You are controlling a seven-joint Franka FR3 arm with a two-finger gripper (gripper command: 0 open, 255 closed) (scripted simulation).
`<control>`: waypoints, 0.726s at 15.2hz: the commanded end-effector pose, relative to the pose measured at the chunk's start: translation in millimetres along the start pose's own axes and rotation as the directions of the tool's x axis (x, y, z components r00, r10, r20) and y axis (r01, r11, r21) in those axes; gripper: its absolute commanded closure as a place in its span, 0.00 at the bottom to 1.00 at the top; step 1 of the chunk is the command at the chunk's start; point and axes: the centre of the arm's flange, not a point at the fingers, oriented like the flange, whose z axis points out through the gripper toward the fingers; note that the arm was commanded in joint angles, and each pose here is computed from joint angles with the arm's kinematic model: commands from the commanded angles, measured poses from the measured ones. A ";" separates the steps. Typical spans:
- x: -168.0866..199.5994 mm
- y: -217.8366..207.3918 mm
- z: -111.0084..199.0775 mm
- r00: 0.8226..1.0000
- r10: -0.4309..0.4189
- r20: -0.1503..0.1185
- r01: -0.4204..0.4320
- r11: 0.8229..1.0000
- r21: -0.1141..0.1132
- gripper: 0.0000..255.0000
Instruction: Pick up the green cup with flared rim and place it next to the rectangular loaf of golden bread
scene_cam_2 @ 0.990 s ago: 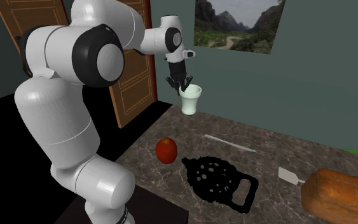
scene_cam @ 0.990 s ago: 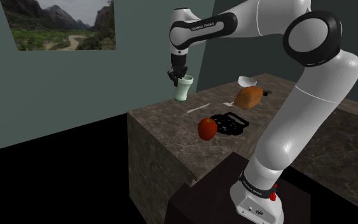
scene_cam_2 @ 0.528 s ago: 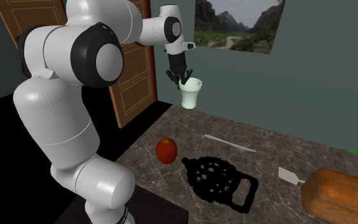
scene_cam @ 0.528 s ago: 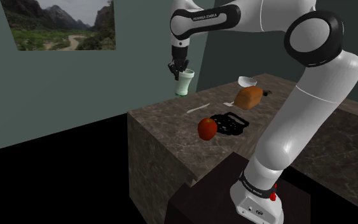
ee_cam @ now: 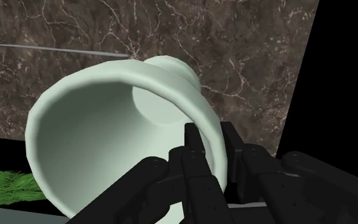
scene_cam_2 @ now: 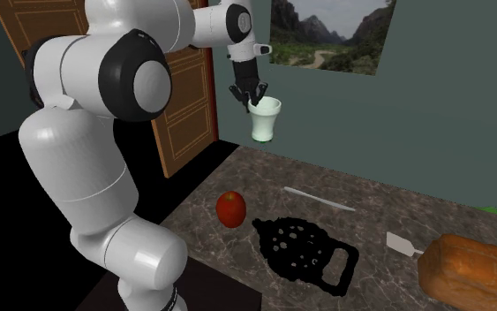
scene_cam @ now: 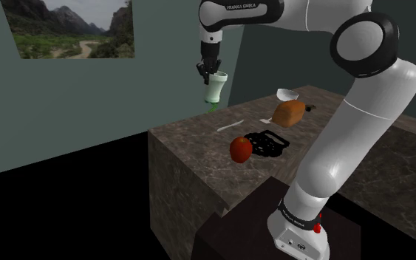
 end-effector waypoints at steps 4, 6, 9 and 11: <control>-26.4 46.4 0.6 1.000 0.000 0.000 0.000 1.000 0.000 1.00; -39.7 69.0 3.8 1.000 0.000 0.000 0.000 1.000 0.000 1.00; -59.7 102.8 8.6 1.000 0.000 0.000 0.000 1.000 0.000 1.00; -72.9 125.4 11.8 1.000 0.000 0.000 0.000 1.000 0.000 1.00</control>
